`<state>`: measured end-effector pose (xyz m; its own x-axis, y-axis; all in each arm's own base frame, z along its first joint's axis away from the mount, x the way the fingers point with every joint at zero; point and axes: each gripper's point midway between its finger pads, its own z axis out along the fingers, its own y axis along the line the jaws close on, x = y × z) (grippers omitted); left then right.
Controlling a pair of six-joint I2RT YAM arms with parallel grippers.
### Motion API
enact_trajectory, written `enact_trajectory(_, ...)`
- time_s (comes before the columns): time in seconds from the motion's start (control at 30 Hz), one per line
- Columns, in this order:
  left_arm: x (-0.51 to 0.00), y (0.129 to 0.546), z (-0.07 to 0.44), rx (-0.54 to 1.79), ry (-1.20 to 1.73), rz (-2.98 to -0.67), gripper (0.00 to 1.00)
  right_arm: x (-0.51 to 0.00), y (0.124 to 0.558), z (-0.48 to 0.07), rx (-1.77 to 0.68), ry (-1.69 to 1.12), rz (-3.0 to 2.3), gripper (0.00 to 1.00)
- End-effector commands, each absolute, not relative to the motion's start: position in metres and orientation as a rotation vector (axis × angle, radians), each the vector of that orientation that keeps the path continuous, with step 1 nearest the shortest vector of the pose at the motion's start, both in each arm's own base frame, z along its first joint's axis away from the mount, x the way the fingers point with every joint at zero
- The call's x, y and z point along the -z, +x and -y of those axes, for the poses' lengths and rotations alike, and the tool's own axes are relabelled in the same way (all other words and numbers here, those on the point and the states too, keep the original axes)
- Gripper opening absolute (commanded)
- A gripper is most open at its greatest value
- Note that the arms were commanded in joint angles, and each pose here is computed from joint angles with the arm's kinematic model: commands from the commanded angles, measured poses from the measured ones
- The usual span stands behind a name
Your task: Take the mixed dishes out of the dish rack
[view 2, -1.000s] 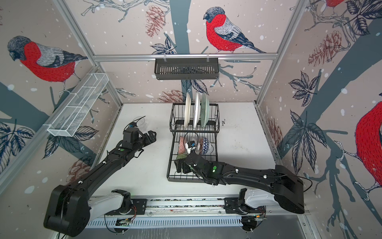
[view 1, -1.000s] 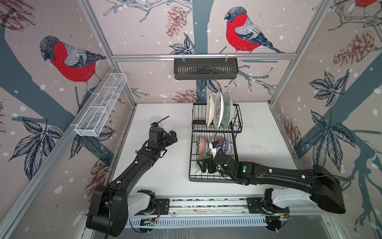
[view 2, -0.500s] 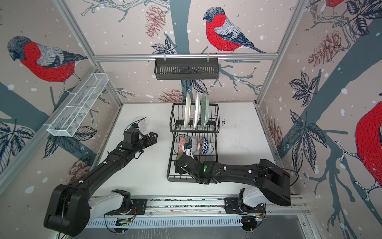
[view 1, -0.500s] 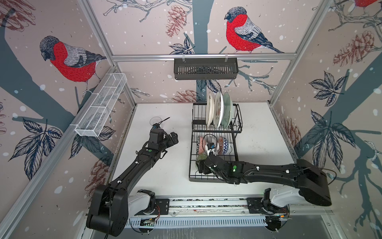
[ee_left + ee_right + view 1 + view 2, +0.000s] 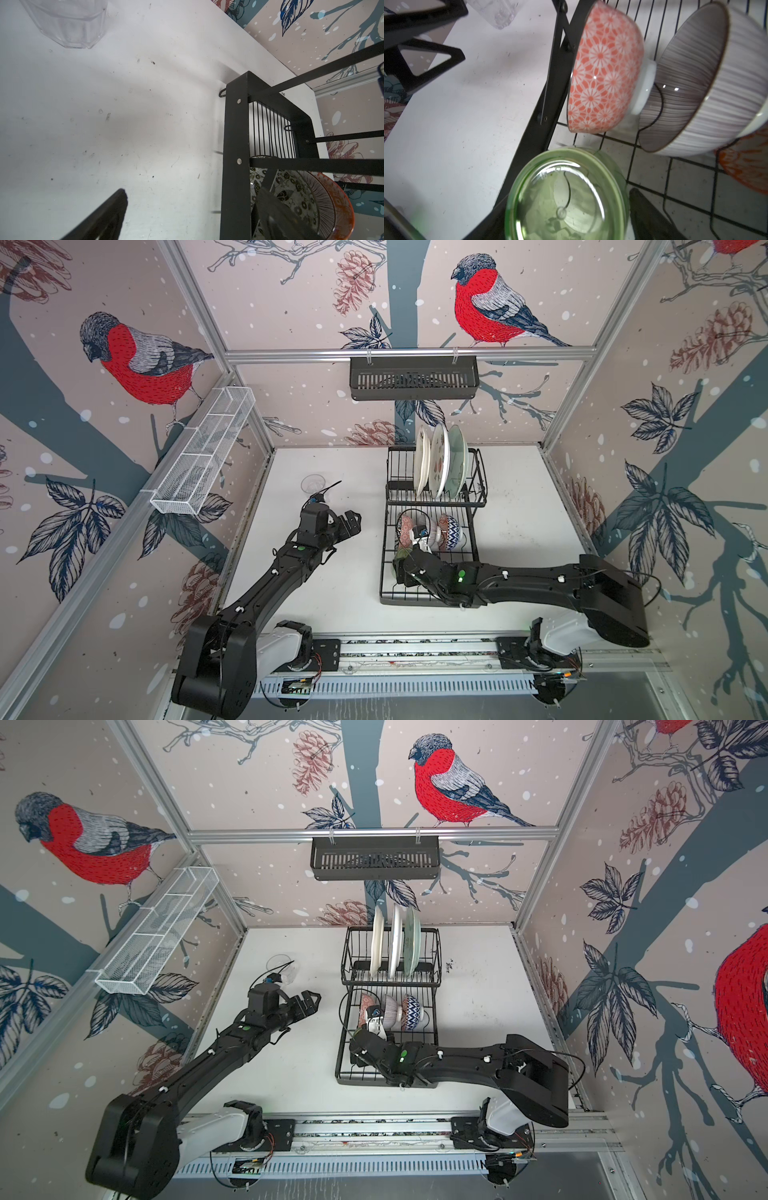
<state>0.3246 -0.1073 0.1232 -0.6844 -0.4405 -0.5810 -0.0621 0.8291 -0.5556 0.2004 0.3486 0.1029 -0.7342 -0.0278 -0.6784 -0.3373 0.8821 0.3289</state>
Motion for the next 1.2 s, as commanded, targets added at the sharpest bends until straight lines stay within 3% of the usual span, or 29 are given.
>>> enact_trajectory(0.0,-0.135,0.330,0.115,0.712,-0.338,-2.211,0.97,-0.098,0.199,-0.347,-0.536,-0.272,-2.369,0.75)
enact_trajectory(0.4,-0.145,0.328,0.124,0.785,-0.314,-2.190,0.97,-0.099,0.206,-0.344,-0.516,-0.215,-2.382,0.69)
enact_trajectory(1.17,-0.182,0.296,0.140,0.991,-0.274,-2.093,0.93,-0.131,0.217,-0.342,-0.776,-0.092,-2.333,0.64)
